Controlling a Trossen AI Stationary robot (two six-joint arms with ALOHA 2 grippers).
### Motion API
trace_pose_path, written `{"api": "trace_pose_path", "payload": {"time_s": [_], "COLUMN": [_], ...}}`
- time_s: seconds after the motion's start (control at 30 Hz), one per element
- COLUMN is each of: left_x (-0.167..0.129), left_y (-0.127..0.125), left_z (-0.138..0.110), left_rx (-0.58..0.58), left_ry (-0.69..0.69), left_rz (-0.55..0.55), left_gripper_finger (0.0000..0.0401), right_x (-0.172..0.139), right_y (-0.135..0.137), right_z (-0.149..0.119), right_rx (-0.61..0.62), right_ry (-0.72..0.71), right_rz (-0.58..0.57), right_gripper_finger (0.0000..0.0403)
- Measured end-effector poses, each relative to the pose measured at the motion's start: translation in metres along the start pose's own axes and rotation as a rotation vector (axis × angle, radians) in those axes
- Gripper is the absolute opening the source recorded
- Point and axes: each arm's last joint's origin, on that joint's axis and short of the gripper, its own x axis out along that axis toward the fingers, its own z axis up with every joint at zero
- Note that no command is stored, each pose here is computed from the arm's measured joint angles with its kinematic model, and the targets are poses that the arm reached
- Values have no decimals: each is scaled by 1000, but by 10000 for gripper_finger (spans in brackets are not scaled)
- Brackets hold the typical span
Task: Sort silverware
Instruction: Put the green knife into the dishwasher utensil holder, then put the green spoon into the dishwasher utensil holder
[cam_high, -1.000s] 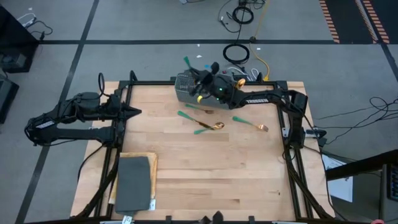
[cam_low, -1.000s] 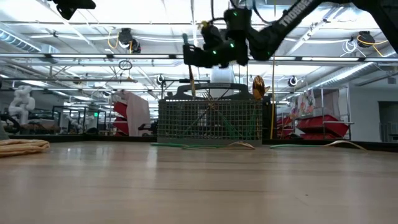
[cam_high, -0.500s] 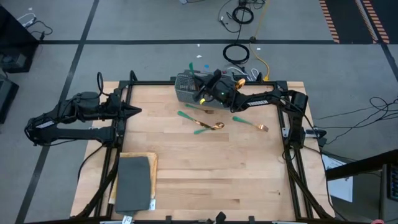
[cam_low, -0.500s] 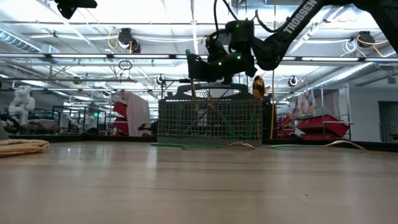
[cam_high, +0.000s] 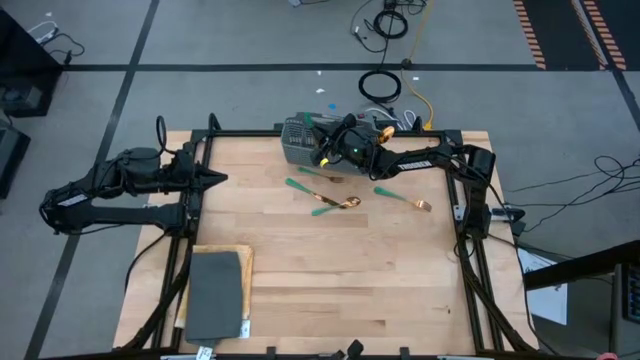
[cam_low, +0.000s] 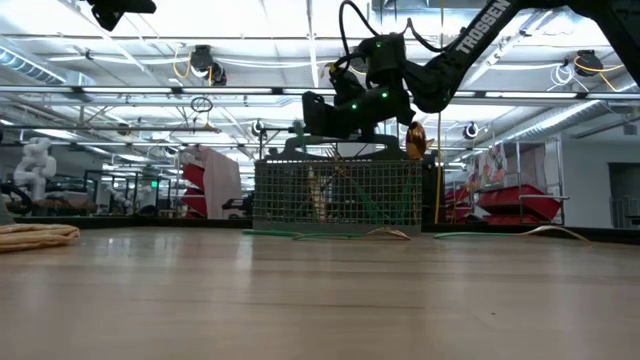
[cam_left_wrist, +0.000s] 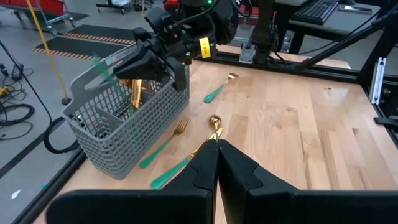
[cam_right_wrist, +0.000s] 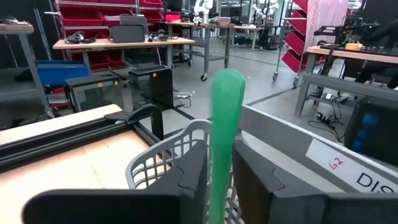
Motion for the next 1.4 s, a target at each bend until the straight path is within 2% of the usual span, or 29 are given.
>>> {"api": "trace_pose_path", "payload": {"time_s": [0.33, 0.4, 0.5, 0.63, 0.73, 0.8, 0.9, 1.0, 1.1, 1.2, 1.4], "left_x": [0, 2, 9, 14, 16, 17, 18, 19, 20, 20, 19], "left_y": [0, 0, 0, 0, 0, 0, 0, 0, 0, 0, 0], "left_z": [-1, -3, -10, -17, -19, -19, -19, -21, -23, -23, -23], "left_rx": [1, 1, 4, 6, 5, 6, 5, 5, 6, 5, 5], "left_ry": [6, 12, 43, 72, 73, 75, 71, 79, 89, 89, 87], "left_rz": [0, 0, 6, 10, 11, 11, 10, 11, 11, 11, 10], "left_gripper_finger": [15, 15, 15, 15, 15, 15, 15, 15, 15, 15, 15], "right_x": [-1, -6, -22, -46, -58, -60, -61, -63, -64, -67, -63], "right_y": [2, 8, 29, 58, 75, 81, 80, 75, 71, 69, 71], "right_z": [1, 5, 22, 43, 50, 46, 26, 9, -2, -13, -29], "right_rx": [-9, -40, -150, -297, -344, -363, -451, -526, -517, -585, -694], "right_ry": [2, 9, 53, 277, 480, 627, 859, 1009, 1111, 1180, 1209], "right_rz": [7, 38, 127, 233, 302, 341, 351, 371, 450, 506, 585], "right_gripper_finger": [106, 113, 121, 129, 130, 130, 130, 130, 130, 130, 130]}}
